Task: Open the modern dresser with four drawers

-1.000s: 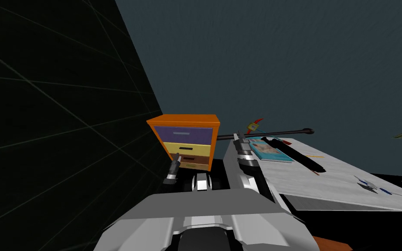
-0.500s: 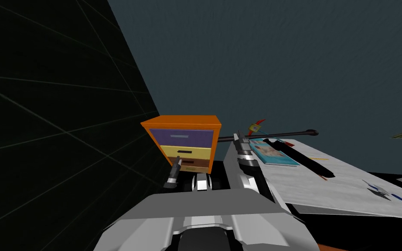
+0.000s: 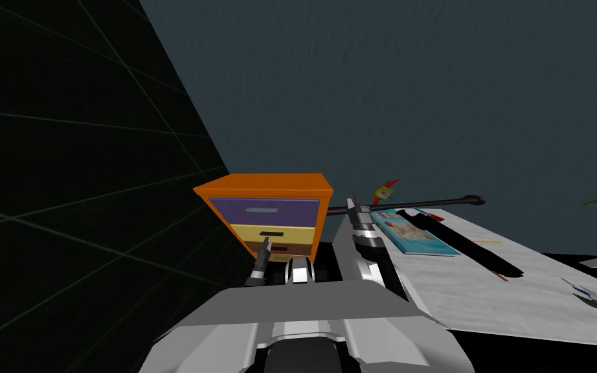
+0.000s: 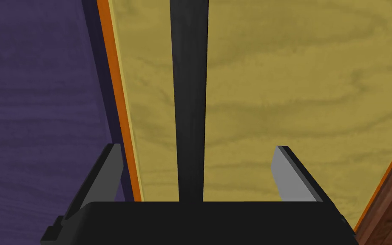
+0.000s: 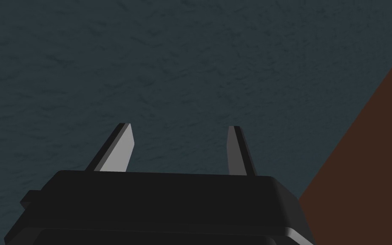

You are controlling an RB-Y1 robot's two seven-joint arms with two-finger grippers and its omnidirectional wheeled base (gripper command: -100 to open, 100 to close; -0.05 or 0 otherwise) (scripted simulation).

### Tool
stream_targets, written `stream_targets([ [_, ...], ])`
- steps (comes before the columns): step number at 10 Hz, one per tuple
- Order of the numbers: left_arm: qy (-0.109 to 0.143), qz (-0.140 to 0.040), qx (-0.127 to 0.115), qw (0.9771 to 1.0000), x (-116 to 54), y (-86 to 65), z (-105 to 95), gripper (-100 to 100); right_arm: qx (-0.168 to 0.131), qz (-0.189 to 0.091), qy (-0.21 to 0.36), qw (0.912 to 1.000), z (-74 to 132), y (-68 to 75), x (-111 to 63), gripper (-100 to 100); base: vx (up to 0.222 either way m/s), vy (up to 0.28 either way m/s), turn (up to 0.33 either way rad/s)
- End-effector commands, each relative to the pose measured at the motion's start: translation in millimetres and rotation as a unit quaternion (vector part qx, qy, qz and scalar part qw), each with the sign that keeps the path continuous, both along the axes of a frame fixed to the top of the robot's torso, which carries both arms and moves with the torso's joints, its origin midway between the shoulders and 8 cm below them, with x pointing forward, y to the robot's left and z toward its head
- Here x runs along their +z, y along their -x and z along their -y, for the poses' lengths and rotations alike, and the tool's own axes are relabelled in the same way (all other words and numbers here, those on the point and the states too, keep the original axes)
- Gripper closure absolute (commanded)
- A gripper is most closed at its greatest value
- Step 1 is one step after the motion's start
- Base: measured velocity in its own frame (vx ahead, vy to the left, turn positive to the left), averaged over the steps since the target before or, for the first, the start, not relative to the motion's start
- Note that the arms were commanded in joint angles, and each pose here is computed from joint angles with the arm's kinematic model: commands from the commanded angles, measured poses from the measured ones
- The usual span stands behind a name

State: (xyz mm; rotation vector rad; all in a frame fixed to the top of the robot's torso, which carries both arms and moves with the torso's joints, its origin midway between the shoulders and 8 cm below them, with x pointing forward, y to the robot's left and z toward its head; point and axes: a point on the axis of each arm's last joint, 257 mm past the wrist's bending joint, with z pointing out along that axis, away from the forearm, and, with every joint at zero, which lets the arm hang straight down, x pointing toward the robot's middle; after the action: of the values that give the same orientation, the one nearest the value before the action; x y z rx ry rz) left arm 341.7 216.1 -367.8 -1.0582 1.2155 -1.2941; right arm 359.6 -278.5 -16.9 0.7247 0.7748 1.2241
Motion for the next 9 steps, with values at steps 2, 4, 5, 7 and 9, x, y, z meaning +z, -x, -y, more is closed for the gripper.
stream_targets([
  [2, 0.016, -0.01, 0.004, 0.9998, -9.6, 7.7, 12.3, -100, 0.0, 0.0, 0.0, 1.0, 0.0, 0.0, 0.0, 0, 0.059, 0.009, -0.018],
  [4, 0.016, -0.01, 0.005, 0.9998, -3.0, -3.7, 12.4, -100, 0.0, 0.0, 0.0, 1.0, 0.0, 0.0, 0.0, 0, 0.051, -0.001, -0.009],
  [5, 0.016, -0.009, 0.005, 0.9998, -3.8, -0.7, 13.5, -100, 0.0, 0.0, 0.0, 1.0, 0.0, 0.0, 0.0, 0, 0.021, 0.001, -0.006],
  [7, 0.016, -0.011, 0.005, 0.9998, -7.9, 1.4, 12.8, 100, 0.0, 0.0, 0.0, 1.0, 0.0, 0.0, 0.1, 0, -0.02, 0.004, 0.014],
  [9, 0.017, -0.006, 0.002, 0.9998, -1.1, 1.8, 13.2, 100, 0.0, 0.0, 0.0, 1.0, -0.1, -0.1, 0.1, 0, -0.141, 0.022, 0.013],
])
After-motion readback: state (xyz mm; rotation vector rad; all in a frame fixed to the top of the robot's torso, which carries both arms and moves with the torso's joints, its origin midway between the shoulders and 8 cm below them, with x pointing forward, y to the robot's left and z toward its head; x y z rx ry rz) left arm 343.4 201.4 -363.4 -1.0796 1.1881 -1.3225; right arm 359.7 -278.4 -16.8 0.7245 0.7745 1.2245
